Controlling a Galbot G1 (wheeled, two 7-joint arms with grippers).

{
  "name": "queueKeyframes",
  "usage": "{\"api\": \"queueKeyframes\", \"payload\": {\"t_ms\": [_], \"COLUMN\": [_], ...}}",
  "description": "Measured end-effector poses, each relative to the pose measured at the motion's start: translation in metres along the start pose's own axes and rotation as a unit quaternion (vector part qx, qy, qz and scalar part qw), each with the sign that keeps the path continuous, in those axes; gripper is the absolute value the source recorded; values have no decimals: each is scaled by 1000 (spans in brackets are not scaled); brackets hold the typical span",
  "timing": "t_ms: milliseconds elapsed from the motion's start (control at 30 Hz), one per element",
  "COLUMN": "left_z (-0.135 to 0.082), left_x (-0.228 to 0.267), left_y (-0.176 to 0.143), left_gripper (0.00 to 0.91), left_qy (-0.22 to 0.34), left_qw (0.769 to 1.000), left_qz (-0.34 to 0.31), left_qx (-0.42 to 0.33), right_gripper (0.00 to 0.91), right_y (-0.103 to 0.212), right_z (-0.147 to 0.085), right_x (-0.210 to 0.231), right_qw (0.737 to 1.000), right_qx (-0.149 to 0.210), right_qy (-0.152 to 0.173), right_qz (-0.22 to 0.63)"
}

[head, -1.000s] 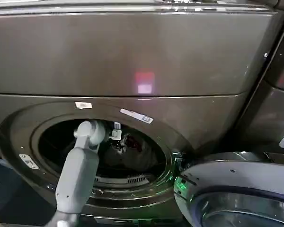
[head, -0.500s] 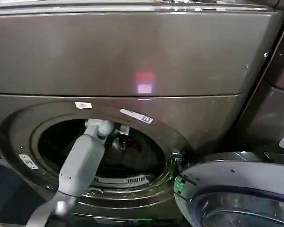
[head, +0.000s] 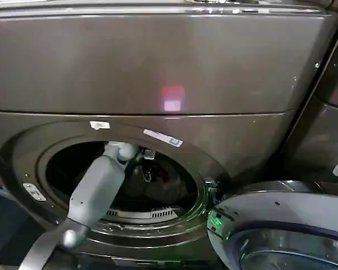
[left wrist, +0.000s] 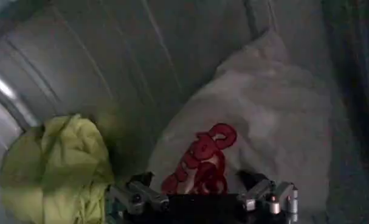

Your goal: Grasp the clothes from the dryer.

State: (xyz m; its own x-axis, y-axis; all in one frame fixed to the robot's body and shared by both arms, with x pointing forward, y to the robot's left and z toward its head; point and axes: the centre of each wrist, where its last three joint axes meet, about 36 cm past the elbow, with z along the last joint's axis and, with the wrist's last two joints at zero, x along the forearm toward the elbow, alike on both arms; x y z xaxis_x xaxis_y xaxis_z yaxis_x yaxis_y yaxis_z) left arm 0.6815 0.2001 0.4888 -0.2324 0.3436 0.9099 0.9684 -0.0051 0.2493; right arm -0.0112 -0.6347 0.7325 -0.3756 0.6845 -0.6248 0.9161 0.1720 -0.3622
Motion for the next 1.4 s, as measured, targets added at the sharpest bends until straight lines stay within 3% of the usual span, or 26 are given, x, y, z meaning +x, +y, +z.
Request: {"api": "queueKeyframes", "payload": {"t_ms": [900, 967, 1033, 1167, 1200, 1400], "left_z": [17, 17, 18, 19, 19, 21], "left_x": [-22, -23, -23, -24, -24, -25], "left_y": [-1, -1, -1, -2, -2, -3], "left_gripper": [907, 853, 637, 546, 466, 250], "left_qy": [-11, -11, -11, -11, -11, -11], "left_qw": [998, 998, 998, 998, 998, 998], "left_qz": [34, 35, 36, 37, 37, 38], "left_qx": [50, 50, 51, 53, 54, 55], "right_gripper": [907, 907, 907, 907, 907, 907], "right_y": [8, 8, 8, 8, 8, 8], "right_z": [-4, -4, -5, -6, -7, -7], "right_x": [-2, -2, -2, -3, -3, -4], "right_qw": [1000, 1000, 1000, 1000, 1000, 1000], "right_qx": [-3, -3, -3, -3, -3, -3], "right_qy": [-9, -9, -10, -12, -12, -13], "right_qz": [-7, -7, -8, -8, -8, -8]}}
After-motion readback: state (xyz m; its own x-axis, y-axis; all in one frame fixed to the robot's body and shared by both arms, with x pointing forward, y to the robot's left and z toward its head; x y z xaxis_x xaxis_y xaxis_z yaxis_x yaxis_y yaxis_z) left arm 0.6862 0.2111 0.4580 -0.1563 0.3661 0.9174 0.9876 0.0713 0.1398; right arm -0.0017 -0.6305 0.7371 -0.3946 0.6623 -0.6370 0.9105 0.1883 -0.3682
